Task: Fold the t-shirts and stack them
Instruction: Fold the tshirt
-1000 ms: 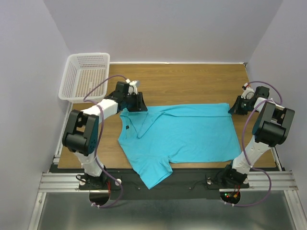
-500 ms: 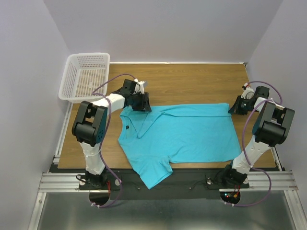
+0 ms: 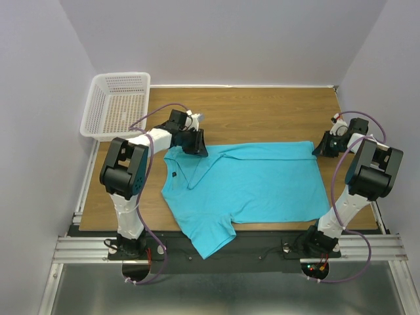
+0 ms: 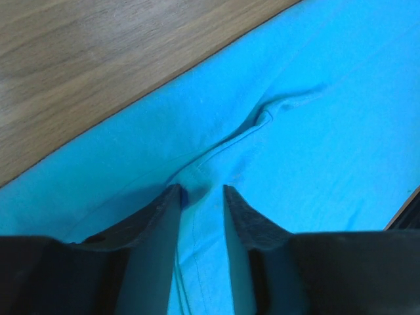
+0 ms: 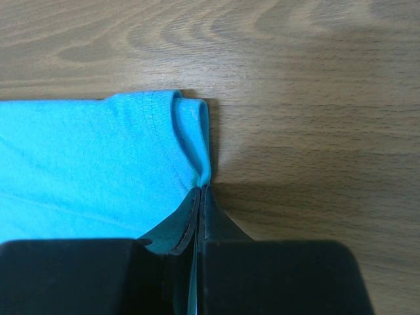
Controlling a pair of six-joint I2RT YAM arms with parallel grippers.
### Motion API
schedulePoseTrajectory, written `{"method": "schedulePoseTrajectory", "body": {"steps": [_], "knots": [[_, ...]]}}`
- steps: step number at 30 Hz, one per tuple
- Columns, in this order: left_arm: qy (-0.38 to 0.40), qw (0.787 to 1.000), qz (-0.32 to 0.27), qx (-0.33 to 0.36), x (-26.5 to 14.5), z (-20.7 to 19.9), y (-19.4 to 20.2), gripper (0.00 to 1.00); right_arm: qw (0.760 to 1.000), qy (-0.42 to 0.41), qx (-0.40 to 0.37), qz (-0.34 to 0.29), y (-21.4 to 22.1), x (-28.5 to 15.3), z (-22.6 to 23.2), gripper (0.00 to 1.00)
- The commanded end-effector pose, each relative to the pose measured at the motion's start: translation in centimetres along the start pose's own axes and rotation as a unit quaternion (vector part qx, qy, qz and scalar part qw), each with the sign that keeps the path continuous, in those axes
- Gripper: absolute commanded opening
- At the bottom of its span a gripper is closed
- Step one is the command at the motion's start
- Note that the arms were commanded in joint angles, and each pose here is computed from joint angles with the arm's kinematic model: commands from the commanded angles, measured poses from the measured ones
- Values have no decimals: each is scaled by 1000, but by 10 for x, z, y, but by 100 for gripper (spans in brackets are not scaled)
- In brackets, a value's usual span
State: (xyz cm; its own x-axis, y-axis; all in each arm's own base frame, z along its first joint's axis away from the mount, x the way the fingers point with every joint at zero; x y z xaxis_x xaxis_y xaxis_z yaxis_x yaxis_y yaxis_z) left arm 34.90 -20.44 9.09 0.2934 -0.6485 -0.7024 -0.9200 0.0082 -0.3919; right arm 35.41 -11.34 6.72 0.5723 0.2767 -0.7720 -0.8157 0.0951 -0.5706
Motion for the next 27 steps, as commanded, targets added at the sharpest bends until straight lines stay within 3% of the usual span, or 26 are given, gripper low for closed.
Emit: {"method": "schedulePoseTrajectory", "body": {"steps": [1,6,10,16,27], "knots": [[18,1000,3,14,0,-8,-5,37,998,-8,18,54,23,11,5,1],[16,1000,9,17,1,-8,-4,26,998,-9,17,53,22,11,6,1],[19,999,7,27,-5,-13,-6,0,998,-9,18,52,22,10,6,1],[38,998,5,50,-20,-23,-3,0,998,-8,17,52,21,10,6,1],[106,991,56,65,-17,-39,31,0,999,-8,17,51,21,10,6,1]]}}
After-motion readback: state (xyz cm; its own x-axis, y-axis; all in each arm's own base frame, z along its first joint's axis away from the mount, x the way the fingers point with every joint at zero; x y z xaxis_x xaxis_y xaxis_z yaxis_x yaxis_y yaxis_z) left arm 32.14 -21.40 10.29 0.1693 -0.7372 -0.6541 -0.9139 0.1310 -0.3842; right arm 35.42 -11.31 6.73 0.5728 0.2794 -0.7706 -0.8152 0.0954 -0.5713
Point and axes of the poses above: each gripper's point midway between its finger pads, its own x axis out along the fingers, its own z axis along the line the jaws close on, y = z × x, the point moved 6 cm from there along -x, back along the fingers, and after that the axes turned 8 degrees about -x, right-handed, at the moved point
